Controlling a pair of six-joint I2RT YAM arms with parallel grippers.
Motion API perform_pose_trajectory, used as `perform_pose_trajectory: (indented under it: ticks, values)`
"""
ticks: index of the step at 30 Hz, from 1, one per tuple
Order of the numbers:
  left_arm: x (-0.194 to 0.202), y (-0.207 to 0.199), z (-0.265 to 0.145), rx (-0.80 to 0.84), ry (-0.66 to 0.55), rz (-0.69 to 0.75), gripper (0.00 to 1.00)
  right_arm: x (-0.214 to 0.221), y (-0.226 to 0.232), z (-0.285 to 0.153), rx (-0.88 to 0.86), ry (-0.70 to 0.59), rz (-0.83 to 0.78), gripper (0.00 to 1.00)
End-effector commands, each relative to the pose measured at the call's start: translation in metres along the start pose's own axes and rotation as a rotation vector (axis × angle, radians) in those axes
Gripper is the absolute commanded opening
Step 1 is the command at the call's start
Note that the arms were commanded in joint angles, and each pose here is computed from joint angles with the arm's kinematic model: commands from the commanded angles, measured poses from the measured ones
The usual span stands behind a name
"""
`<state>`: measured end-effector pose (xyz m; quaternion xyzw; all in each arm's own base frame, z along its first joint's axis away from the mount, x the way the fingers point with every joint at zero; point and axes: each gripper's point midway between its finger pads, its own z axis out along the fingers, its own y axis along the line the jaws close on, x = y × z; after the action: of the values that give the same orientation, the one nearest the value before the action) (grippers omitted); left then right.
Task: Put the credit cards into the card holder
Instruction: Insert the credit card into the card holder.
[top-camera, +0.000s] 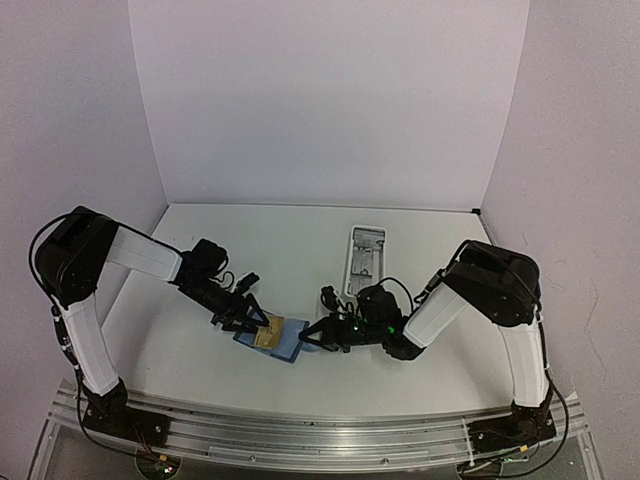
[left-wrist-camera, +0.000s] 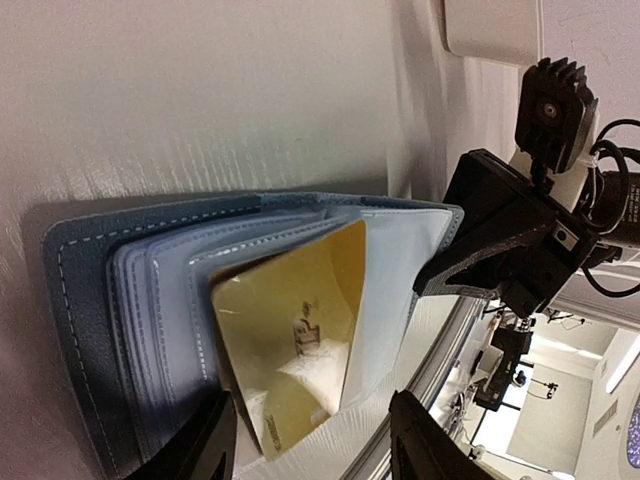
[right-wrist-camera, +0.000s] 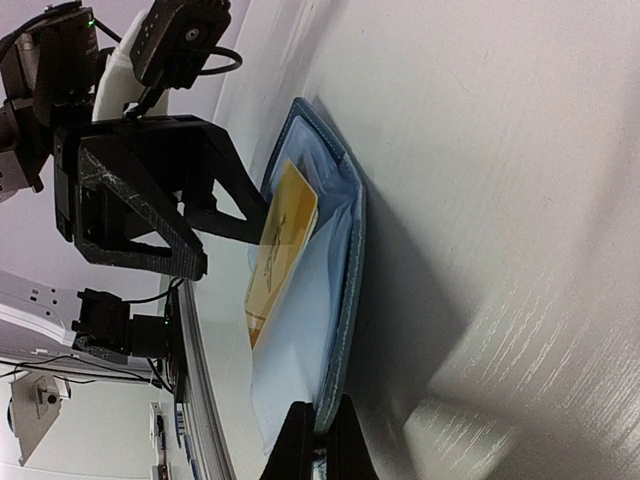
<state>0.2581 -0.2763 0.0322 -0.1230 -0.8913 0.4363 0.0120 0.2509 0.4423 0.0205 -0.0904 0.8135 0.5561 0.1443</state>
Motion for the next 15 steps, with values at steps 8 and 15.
perform_pose_trajectory:
  ticks: [8,15]
  values:
    - [0.014,0.03,0.004,-0.074,0.055,-0.102,0.19,0.0,0.018,-0.003,-0.041,0.013,-0.031,0.0]
    - [0.005,0.009,0.005,0.051,0.035,-0.138,0.21,0.0,0.018,0.001,-0.046,0.017,-0.029,0.0]
